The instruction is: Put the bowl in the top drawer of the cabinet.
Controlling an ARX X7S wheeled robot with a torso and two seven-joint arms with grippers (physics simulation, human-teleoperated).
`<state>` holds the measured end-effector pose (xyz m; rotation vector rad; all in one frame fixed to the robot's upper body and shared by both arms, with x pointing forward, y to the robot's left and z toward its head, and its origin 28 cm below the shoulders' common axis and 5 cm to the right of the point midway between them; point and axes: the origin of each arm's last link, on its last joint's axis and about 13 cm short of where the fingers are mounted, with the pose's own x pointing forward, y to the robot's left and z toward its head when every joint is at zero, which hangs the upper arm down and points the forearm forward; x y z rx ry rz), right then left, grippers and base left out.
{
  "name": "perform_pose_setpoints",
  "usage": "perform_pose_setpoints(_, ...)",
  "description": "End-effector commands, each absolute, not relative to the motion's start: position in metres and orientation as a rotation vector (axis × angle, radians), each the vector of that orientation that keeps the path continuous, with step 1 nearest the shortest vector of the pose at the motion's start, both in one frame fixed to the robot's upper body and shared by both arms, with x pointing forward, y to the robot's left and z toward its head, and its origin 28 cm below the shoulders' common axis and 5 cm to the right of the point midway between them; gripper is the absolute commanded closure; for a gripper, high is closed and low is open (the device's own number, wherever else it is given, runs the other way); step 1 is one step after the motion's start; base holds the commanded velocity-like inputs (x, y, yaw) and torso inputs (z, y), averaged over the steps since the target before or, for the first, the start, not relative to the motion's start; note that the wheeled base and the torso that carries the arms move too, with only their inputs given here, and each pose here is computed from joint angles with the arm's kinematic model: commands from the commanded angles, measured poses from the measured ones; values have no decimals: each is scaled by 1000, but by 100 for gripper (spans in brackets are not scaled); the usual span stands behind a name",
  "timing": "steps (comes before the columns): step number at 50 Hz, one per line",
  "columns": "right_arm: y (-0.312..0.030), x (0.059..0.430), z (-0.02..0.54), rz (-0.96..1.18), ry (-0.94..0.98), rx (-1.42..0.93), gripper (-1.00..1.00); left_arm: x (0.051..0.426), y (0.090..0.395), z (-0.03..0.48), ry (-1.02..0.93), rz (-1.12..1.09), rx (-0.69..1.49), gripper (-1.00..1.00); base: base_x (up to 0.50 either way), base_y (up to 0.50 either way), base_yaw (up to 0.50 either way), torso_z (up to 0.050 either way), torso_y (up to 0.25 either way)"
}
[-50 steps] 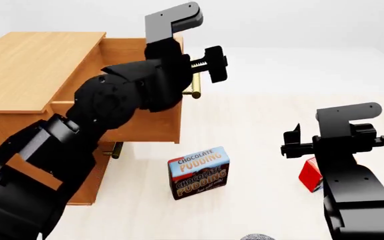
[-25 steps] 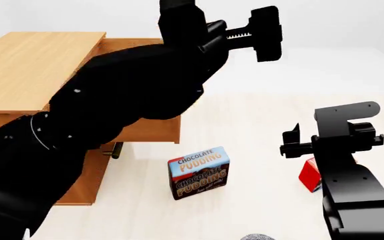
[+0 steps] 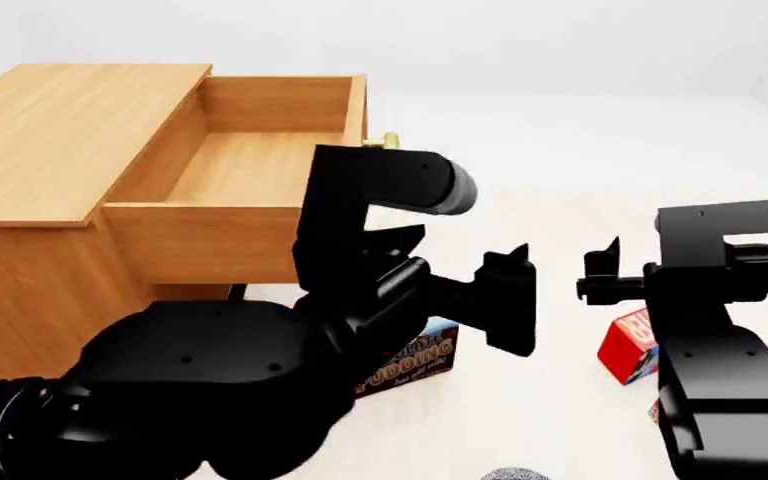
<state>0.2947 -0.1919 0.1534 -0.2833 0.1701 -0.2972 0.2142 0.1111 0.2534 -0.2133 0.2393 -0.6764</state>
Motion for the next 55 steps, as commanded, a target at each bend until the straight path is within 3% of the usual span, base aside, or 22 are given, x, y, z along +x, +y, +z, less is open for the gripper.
perform_pose_setpoints(1,-192,298,151,-309,171,-261,-100,181,127,221,317,-750,-228,-100,0,0,0,0,0)
perform_pose_setpoints(31,-182,304,142,-254,180,-264,-100,187,134,110,677,-726,-200,-100,0,0,0,0,0)
perform_pose_setpoints(55,-178,303,141,-239,174,-269,-100,194,130,72,799,-680,-188,-100,0,0,0,0,0)
